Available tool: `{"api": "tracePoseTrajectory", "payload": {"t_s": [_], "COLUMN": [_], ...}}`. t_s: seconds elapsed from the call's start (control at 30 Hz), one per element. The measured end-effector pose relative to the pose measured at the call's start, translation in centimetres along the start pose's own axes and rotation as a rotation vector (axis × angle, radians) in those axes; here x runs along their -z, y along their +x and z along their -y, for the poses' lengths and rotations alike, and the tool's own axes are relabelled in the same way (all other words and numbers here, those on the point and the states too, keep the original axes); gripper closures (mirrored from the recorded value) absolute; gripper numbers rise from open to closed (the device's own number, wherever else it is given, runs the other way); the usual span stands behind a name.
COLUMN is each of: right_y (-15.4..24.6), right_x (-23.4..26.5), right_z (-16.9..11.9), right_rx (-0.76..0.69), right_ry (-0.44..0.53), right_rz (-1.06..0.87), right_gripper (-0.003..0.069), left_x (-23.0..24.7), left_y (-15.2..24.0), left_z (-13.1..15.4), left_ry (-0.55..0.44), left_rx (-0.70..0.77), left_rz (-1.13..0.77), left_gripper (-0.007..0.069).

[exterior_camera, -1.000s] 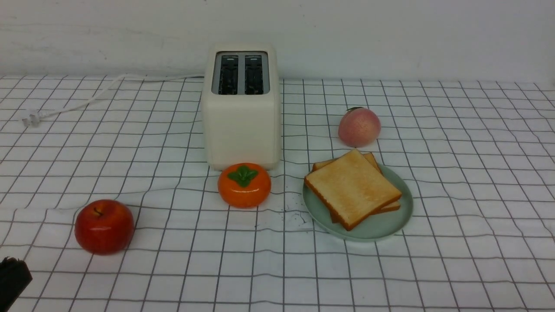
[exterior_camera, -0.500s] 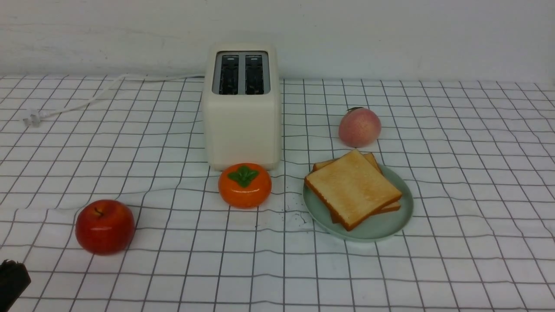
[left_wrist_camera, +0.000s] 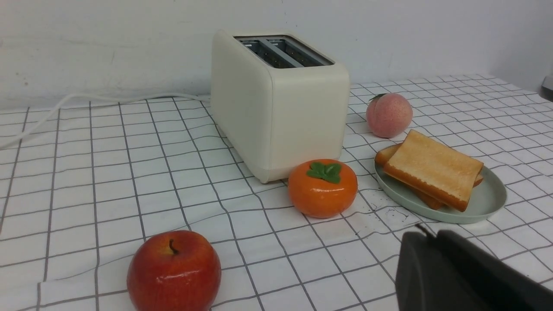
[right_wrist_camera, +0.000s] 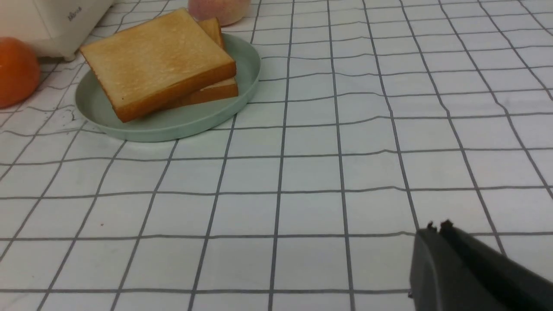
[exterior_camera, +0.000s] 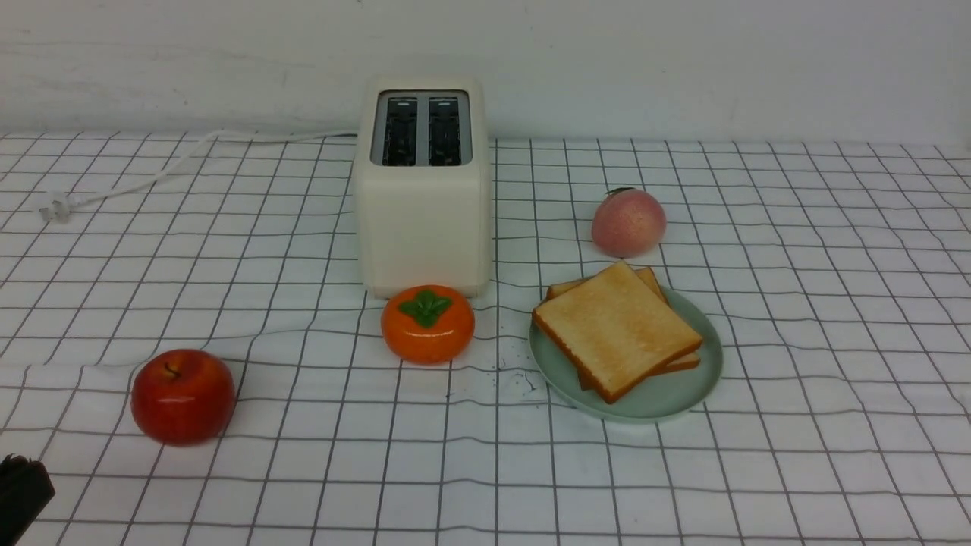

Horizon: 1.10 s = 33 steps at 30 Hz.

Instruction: Take toasted bread from bread machine on white checkered table place on plate.

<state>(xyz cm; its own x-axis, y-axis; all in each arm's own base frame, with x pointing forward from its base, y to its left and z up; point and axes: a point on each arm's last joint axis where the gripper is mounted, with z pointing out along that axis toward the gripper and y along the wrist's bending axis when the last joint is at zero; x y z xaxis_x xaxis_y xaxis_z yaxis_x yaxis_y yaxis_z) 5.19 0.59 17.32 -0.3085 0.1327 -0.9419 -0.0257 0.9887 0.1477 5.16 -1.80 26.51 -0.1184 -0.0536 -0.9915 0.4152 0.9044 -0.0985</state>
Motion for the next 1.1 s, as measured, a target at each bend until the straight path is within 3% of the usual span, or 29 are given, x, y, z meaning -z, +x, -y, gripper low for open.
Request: {"api": "tracePoseTrajectory", "payload": {"t_s": [0.73, 0.87, 1.1], "right_y": [0.0, 0.0, 0.0], "right_x": [0.0, 0.0, 0.0], "right_z": [0.0, 0.0, 0.0], "right_rx": [0.0, 0.0, 0.0], "right_ry": [0.0, 0.0, 0.0], "right_rz": [0.0, 0.0, -0.001], "right_gripper": [0.0669, 0.0665, 0.0659], "left_x": [0.0, 0.7, 0.6], "left_y": [0.0, -0.1, 3.0], "left_z": [0.0, -0.3, -1.2], "left_ry": [-0.007, -0.087, -0.312], "left_rx": [-0.006, 0.065, 0.125], "left_rz": [0.004, 0.061, 0.14], "left_gripper": [0.0589, 0.0638, 0.0638]}}
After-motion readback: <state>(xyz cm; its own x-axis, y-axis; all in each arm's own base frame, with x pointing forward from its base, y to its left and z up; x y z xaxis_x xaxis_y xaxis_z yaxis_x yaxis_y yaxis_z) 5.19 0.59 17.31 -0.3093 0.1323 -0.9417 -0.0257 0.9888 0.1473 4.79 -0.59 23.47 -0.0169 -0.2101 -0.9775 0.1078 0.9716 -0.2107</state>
